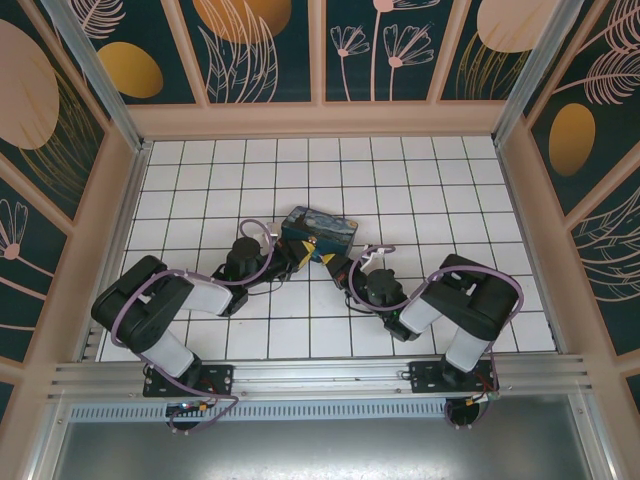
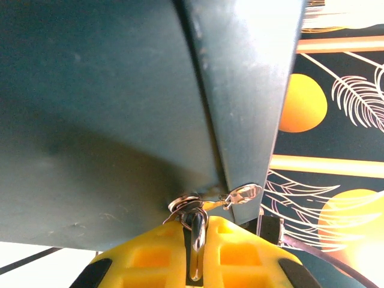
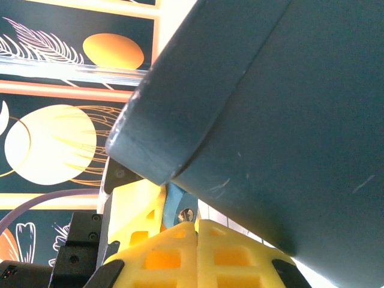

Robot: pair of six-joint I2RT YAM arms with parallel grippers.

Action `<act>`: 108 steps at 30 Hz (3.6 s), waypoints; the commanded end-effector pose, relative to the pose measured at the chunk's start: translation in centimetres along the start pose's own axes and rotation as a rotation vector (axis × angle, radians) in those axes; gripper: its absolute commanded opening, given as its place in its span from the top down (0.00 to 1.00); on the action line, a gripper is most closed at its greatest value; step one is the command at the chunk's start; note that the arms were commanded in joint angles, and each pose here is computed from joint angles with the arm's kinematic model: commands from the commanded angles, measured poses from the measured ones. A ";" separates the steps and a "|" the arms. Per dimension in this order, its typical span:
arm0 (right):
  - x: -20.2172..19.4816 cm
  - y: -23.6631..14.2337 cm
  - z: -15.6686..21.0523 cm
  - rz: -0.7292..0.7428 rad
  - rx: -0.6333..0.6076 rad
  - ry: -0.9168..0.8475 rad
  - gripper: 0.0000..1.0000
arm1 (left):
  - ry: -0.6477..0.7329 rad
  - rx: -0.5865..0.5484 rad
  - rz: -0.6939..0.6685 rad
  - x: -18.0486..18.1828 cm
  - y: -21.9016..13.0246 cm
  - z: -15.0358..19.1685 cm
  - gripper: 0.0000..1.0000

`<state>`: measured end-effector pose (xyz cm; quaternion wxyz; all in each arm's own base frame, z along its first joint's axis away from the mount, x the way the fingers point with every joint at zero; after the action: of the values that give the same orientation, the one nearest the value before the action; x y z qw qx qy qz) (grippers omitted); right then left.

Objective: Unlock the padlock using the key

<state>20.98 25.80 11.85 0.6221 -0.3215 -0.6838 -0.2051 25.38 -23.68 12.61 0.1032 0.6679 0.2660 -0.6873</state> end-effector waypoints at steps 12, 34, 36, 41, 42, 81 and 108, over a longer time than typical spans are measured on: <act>5.0 1.8 0.3 -0.189 0.059 0.001 1.00 | 0.081 0.095 0.002 -1.0 0.9 2.1 1.00; 5.8 1.1 -2.5 -0.219 0.042 0.017 1.00 | -0.072 0.084 0.011 -1.1 0.4 2.2 1.00; 6.1 1.3 -2.7 -0.212 0.059 0.004 1.00 | -0.046 0.081 -0.006 -1.1 0.4 2.2 1.00; 7.3 1.9 -3.0 -0.197 0.094 -0.035 1.00 | -0.001 0.077 -0.041 -0.9 0.6 2.0 1.00; 7.6 2.1 -3.0 -0.193 0.100 -0.043 1.00 | -0.004 0.074 -0.045 -0.8 0.6 2.0 1.00; 7.0 3.5 -3.8 -0.180 0.086 -0.149 1.00 | -0.026 0.136 0.019 -2.2 0.1 2.8 1.00; 2.9 0.0 0.0 -0.111 -0.009 0.028 1.00 | -0.107 0.006 0.039 -1.8 -0.5 1.6 1.00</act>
<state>21.70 26.74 13.12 0.6153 -0.3071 -0.6969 -0.2036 24.49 -23.68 12.91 0.1241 0.6184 0.2839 -0.7222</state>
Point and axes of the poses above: each hand's point on the last joint's axis, 136 mm out from that joint toward the fingers, its own y axis out along the fingers, its own x axis along the line the jaws close on, z = x × y, the point moved 6 cm from there along -y, back along the fingers
